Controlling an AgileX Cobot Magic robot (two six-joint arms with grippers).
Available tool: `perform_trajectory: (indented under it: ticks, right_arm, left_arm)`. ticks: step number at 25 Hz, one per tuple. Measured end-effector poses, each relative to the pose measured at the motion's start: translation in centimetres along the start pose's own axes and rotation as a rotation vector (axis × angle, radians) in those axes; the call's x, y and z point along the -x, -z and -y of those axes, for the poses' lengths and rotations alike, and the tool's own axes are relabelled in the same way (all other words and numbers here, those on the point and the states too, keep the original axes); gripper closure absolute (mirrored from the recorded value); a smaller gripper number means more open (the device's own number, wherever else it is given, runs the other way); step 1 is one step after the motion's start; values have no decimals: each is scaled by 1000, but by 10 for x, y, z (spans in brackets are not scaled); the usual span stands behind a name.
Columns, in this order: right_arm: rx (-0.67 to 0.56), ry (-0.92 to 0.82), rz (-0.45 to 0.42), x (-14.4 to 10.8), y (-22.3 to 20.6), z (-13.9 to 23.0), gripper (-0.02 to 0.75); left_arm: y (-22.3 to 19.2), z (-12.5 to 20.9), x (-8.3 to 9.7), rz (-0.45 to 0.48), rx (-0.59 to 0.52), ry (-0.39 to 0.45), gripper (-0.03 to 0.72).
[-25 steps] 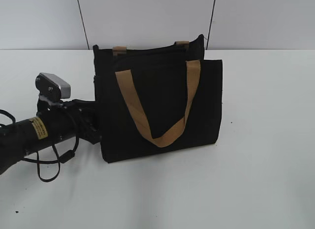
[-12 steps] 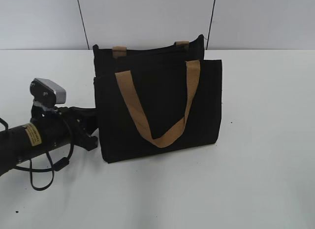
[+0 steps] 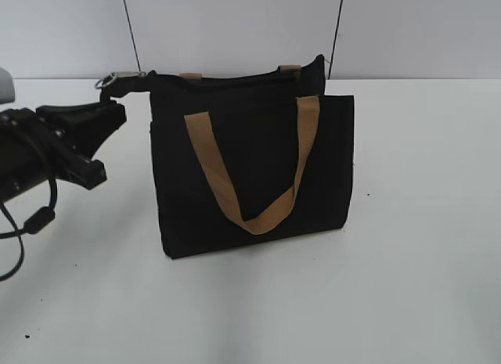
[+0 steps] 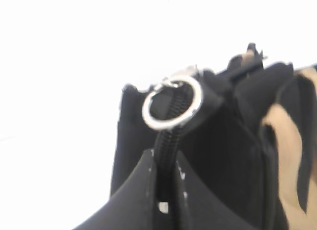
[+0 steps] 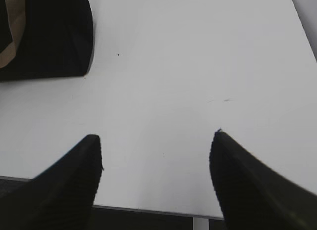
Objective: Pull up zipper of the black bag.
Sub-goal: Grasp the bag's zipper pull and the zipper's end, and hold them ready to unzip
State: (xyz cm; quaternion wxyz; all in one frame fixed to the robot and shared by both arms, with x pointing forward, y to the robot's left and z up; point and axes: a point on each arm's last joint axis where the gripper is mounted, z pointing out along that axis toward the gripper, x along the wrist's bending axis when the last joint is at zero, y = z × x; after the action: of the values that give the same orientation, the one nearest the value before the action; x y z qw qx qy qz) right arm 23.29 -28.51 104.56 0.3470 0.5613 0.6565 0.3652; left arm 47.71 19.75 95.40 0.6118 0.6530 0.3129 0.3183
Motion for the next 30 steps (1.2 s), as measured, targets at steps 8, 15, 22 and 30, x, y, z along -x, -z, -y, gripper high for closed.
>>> perform_trajectory:
  ticks: [8,15,22,30]
  right_arm:
    - [0,0,0,0,0,0,214]
    - [0,0,0,0,0,0,214]
    - [1,-3,-6,-1,0,0,214]
    - [-6,-42,-75,-6,-3,-4,214]
  left_arm:
    - [1,-58,-3,-12,27,-43,655]
    - [-5,-61,5,93,-25,-58,655]
    - [-6,-60,11,163,-60,-144,655]
    - [-19,-92,8,193,24,-189,655]
